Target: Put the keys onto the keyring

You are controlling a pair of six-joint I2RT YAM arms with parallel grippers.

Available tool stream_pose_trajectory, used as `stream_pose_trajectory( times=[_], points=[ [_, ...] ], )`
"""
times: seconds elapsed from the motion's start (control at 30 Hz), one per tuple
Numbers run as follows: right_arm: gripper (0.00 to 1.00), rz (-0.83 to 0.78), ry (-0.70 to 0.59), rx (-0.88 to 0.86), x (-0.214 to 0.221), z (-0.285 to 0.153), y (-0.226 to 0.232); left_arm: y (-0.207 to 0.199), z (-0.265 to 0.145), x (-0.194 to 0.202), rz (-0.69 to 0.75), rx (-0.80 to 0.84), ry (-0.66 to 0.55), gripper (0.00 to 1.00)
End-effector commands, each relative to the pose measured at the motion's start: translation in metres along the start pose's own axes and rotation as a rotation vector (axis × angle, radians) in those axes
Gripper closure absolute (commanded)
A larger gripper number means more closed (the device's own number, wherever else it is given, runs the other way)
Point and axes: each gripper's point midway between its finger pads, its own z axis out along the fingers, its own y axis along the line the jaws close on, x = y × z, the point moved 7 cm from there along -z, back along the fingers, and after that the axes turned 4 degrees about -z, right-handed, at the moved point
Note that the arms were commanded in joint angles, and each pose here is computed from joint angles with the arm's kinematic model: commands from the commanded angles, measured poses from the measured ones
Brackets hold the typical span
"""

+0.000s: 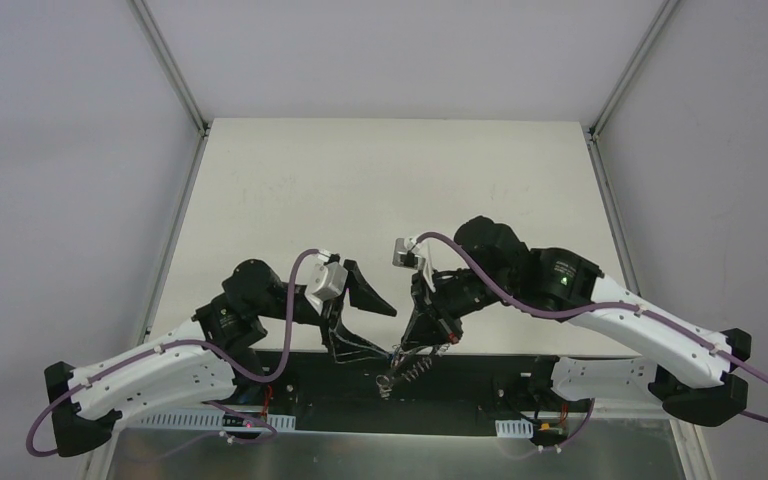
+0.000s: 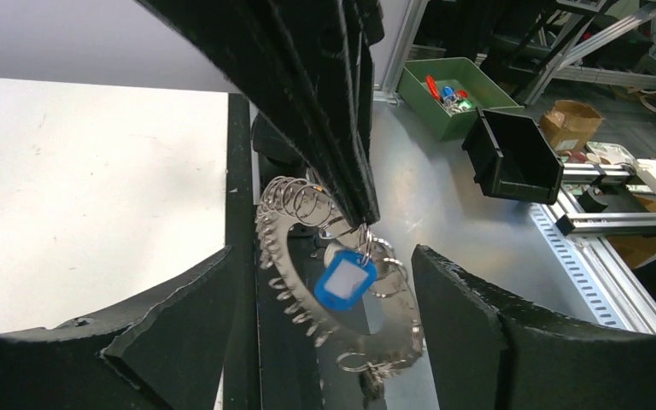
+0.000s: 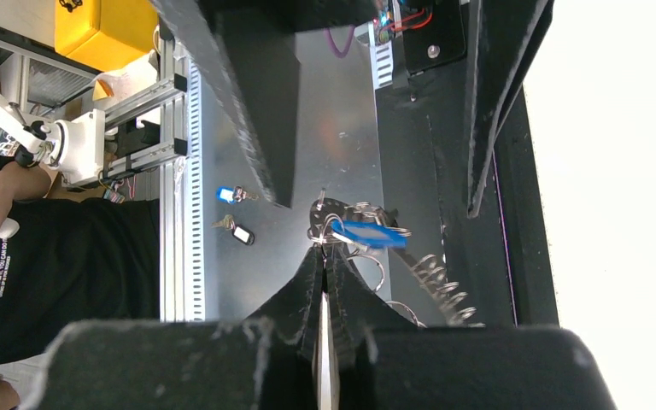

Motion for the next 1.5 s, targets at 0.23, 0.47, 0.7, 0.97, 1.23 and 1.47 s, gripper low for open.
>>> stream_pose_trajectory(
  times=[0.23, 0.47, 0.7, 0.97, 1.23, 1.47],
  points=[
    [1.0, -0.081, -0.096, -0.001, -0.027, -0.009, 0.011, -0.006, 0.004, -0.008, 0.023, 0.07, -0.004, 0.43],
    [1.0, -0.081, -0.098, 0.015, -0.028, -0.008, 0.008, -0.005, 0.007, -0.008, 0.021, 0.081, 0.008, 0.49],
    [1.0, -0.083, -0.103, 0.025, -0.029, -0.009, 0.008, -0.004, 0.01, -0.007, 0.018, 0.096, 0.024, 0.87],
    [1.0, -0.094, -0.172, 0.095, -0.029, -0.017, 0.006, -0.008, 0.006, -0.009, 0.045, 0.103, 0.005, 1.0],
    [1.0, -0.098, -0.319, 0.115, -0.028, -0.026, 0.008, -0.015, -0.003, -0.016, 0.095, 0.094, -0.061, 1.0],
    [1.0, -0.121, -0.472, 0.092, -0.039, -0.03, 0.013, -0.014, 0.001, -0.018, 0.091, 0.102, -0.067, 1.0]
  ],
)
